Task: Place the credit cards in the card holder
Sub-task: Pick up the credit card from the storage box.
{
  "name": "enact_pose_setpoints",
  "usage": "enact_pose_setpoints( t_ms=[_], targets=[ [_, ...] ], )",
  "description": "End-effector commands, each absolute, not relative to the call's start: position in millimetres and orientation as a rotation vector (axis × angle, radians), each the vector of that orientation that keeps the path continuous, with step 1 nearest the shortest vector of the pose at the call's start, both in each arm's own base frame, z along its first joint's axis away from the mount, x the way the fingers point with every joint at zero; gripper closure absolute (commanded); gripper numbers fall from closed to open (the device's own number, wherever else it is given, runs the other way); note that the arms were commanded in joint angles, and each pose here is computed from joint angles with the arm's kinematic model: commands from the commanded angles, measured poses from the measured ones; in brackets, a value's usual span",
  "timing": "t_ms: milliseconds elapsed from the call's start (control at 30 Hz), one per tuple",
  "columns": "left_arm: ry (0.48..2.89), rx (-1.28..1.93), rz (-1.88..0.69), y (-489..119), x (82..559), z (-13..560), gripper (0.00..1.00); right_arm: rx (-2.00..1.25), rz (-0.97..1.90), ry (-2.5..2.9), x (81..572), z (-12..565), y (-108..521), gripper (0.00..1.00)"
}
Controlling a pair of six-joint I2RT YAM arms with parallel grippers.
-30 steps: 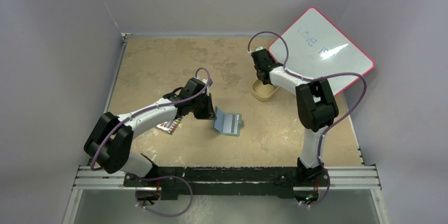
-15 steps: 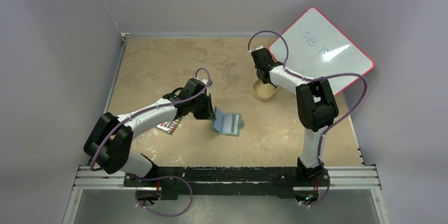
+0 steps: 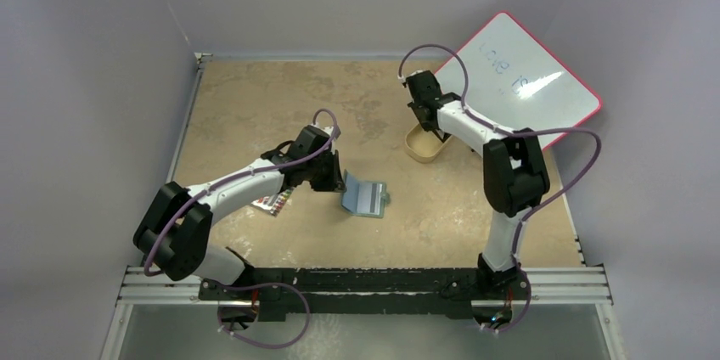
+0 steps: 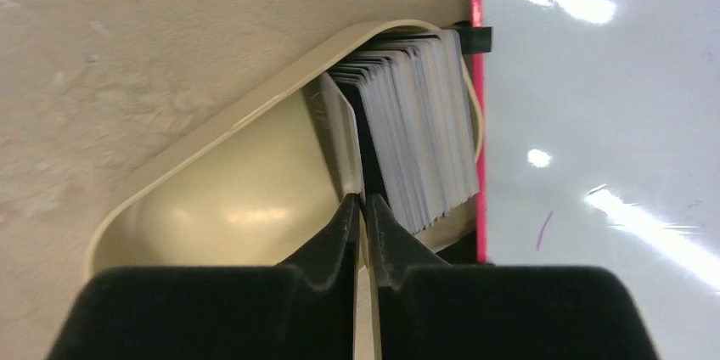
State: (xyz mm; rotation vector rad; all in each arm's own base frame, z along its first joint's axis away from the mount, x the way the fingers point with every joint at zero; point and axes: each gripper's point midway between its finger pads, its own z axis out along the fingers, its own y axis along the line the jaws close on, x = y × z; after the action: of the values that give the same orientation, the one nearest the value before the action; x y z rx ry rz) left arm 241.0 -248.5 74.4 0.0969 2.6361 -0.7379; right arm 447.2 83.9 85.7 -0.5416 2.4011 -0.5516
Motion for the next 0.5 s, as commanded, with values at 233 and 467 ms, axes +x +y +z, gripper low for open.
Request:
enact_pose_setpoints(
  t_ms=[233,467],
  targets=[
    [2.523,0.046,-0.782,-253,257,104,1.00,-0.425,-0.015,2.424,408,138,140,1.00],
    [2.424,-0.081,-0.996,-276,263,115,1.00,-0.321,0.358,2.286,376,196,175,1.00]
  ],
)
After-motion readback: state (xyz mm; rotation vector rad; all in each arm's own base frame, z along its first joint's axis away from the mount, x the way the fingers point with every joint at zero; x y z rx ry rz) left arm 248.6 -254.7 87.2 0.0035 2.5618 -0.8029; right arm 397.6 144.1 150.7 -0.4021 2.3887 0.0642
